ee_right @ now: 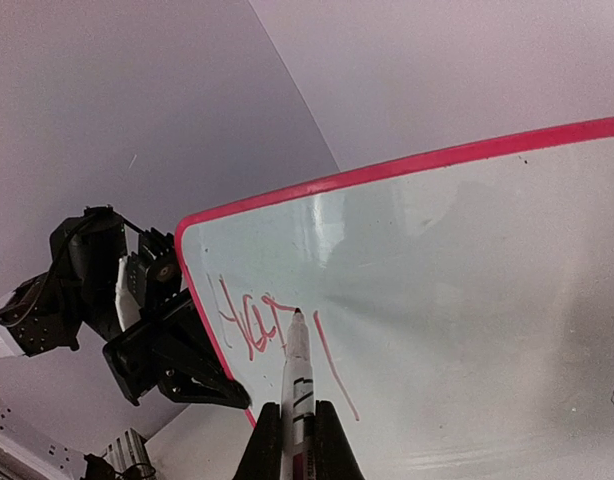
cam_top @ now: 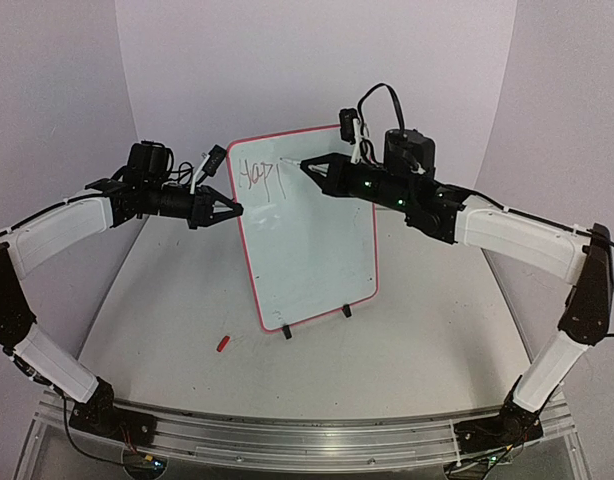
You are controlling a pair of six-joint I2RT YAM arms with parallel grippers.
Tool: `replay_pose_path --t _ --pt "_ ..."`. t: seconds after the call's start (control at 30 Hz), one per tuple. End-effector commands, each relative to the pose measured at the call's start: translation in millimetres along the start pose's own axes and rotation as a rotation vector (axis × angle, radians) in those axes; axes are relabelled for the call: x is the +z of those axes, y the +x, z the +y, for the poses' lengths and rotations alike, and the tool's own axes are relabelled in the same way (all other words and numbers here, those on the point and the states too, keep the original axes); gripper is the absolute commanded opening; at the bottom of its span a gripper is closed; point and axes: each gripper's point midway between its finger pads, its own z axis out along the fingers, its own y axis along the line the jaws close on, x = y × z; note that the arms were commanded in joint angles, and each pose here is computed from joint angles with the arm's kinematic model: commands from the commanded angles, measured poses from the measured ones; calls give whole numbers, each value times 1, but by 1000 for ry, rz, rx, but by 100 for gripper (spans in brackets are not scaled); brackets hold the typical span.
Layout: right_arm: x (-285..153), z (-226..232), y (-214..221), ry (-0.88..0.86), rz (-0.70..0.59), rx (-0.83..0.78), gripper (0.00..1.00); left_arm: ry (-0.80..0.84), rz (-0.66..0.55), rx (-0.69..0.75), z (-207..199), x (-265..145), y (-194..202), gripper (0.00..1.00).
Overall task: Write a sentence on the whiteboard
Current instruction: Write on the whiteboard with the whiteboard.
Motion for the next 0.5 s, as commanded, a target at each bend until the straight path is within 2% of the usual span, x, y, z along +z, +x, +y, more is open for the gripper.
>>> replay_pose_path --t 0.0,0.23,0.47 --pt "11 6 -13 -28 -41 -22 0 15 151 -43 -4 14 46 0" --pt "16 2 -11 -13 -42 -13 0 13 149 -39 -4 13 46 0" --pt "9 -18 -12 95 -79 9 0 13 150 -38 -5 13 45 0"
